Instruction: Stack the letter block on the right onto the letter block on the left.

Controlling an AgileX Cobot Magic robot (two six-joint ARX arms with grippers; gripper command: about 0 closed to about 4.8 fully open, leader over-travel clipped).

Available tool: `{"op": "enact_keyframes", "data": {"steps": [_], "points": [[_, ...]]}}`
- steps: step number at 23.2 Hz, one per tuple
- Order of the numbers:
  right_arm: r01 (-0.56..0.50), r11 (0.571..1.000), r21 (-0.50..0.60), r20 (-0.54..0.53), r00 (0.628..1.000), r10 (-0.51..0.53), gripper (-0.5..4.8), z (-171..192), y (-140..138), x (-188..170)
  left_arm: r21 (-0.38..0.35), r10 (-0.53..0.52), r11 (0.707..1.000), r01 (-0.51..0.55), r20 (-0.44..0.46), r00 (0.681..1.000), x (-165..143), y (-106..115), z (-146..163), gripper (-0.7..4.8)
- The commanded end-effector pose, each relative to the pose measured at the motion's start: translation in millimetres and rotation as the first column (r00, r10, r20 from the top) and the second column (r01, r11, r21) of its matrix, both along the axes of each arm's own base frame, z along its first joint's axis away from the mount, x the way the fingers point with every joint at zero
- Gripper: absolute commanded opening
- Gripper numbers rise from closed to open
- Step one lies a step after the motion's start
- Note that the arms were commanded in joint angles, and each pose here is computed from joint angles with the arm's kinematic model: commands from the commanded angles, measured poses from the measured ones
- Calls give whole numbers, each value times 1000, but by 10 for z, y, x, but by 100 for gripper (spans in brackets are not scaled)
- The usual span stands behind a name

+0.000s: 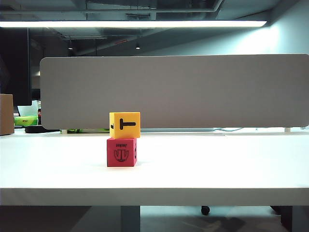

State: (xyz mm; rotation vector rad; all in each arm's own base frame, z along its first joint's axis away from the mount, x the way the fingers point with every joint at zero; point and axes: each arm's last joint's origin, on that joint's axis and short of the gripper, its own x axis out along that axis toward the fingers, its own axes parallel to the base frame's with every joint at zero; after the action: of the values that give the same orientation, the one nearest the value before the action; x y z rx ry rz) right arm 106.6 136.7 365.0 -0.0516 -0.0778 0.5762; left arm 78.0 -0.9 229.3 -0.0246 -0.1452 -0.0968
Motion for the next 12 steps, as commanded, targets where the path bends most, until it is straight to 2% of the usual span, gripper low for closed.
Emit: {"op": "enact_keyframes", "data": {"steps": [1, 5, 6, 8, 9, 12], "points": [[38, 999, -25, -12, 999, -38, -1, -1, -86, -49, 6, -24, 1000, 24, -4, 1000, 69, -5, -147, 26], [61, 998, -27, -14, 998, -61, -1, 17, -198, -119, 5, -31, 1000, 31, -40, 999, 125, -6, -321, 26], [79, 996, -40, -29, 996, -80, -1, 6, -261, -156, 4, -31, 1000, 31, -62, 998, 147, -4, -404, 26], [77, 996, -51, -75, 994, -81, -1, -32, -340, -210, 4, -30, 1000, 30, -48, 998, 184, -3, -525, 26], [81, 995, -58, -111, 990, -87, -1, -65, -388, -241, 16, -25, 1000, 26, -73, 997, 191, -1, -568, 26], [86, 992, -89, -130, 987, -97, -2, -101, -420, -261, 48, 6, 999, -2, -84, 996, 193, 6, -582, 26]]}}
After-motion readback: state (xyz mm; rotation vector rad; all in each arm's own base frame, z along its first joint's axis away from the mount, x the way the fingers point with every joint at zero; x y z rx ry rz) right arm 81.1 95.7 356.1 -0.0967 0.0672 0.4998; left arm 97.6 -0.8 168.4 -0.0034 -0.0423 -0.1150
